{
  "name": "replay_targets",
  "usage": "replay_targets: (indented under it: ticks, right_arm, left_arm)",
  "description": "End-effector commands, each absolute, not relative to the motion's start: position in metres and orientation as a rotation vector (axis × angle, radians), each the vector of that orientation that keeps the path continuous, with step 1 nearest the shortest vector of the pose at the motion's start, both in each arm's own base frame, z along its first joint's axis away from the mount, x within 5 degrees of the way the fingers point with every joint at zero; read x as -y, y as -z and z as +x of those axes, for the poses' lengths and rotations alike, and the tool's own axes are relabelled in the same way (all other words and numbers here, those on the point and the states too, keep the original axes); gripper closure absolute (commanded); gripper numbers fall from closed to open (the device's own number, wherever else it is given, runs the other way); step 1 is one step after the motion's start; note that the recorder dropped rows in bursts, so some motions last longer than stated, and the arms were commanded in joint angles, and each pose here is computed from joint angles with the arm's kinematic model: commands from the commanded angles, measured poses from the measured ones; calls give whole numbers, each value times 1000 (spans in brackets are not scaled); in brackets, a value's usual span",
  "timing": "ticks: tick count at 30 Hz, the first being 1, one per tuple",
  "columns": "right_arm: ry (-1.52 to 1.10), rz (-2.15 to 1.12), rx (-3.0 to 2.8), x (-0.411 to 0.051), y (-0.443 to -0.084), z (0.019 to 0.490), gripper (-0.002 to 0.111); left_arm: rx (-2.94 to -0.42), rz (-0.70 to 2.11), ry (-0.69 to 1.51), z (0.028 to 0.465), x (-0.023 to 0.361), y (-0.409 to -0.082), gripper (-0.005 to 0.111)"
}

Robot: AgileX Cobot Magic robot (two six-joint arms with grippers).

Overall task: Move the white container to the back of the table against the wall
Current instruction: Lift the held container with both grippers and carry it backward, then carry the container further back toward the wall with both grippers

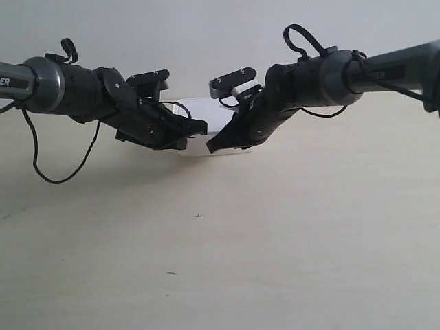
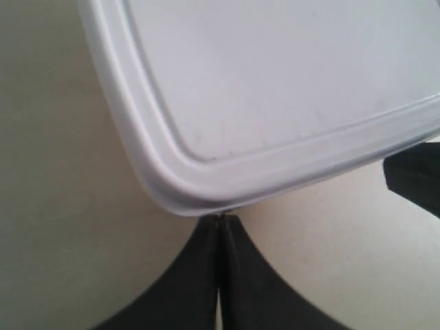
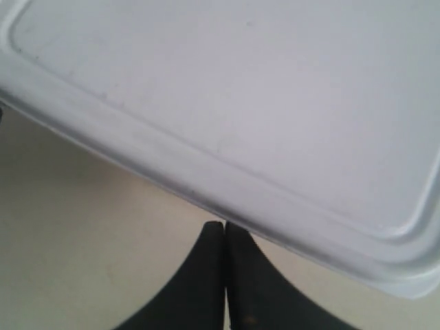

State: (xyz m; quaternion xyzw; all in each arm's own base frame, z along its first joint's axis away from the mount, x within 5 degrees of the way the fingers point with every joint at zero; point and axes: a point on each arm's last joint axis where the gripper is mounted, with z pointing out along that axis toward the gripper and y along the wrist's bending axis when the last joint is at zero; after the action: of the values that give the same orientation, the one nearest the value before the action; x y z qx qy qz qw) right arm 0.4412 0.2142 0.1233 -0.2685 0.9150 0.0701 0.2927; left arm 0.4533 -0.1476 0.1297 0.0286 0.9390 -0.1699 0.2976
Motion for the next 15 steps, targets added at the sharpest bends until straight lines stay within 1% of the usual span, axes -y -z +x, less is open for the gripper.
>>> replay_targets:
  ticks: [1, 7, 15]
  right_arm:
    - [-146, -760, -2421, -214, -120, 452, 108]
    - [-144, -746, -2426, -214, -115, 460, 108]
    - [-131, -758, -2419, -215, -110, 463, 108]
  left_arm:
    - [-2483, 61, 443, 457, 145, -127, 107]
    - [-2464, 28, 425, 464, 135, -123, 107]
    - [-2489, -1, 479, 482, 131, -119, 107]
